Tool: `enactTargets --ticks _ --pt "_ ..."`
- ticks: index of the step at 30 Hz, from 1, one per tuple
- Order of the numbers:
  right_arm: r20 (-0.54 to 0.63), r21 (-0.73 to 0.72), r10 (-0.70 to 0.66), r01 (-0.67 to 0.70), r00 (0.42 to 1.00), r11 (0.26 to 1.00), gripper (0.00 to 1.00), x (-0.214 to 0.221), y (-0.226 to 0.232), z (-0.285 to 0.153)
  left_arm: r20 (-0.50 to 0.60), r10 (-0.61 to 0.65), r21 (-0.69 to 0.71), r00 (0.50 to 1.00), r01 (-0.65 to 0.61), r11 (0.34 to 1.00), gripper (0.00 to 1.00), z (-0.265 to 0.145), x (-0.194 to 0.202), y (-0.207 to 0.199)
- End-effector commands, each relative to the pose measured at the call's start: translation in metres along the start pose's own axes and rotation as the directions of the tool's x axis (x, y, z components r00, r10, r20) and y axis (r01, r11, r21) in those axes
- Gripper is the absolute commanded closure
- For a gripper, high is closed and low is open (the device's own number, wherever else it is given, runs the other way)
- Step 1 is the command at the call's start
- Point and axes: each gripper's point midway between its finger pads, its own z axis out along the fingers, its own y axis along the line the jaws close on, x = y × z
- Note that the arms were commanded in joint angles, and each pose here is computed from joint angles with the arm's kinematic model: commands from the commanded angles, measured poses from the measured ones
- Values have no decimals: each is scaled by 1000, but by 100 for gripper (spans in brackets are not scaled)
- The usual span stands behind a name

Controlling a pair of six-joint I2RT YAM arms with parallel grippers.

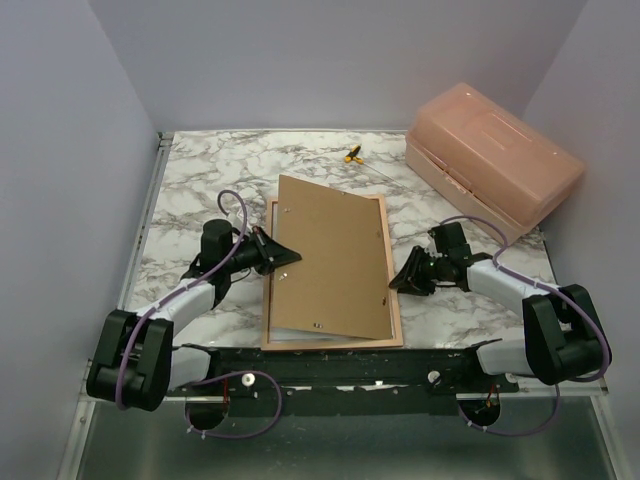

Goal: Put the photo into the frame
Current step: Place the photo frame item in the photo frame.

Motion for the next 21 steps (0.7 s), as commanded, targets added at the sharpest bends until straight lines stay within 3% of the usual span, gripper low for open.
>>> enactTargets --ticks 1,13,18,21 --pt "-20 -4 11 -11 1000 1000 62 7 -5 3 -14 47 63 999 -46 997 100 7 5 -11" --pt "-25 0 11 -11 1000 1000 63 9 -7 4 -16 84 -60 996 -85 995 97 8 11 12" --pt "-28 1 12 -12 1000 1000 63 10 -8 4 -25 109 -129 994 -111 985 63 7 9 20" --pt "-30 1 10 -10 1000 1000 63 11 -9 5 -36 128 -172 991 -133 976 47 6 9 26"
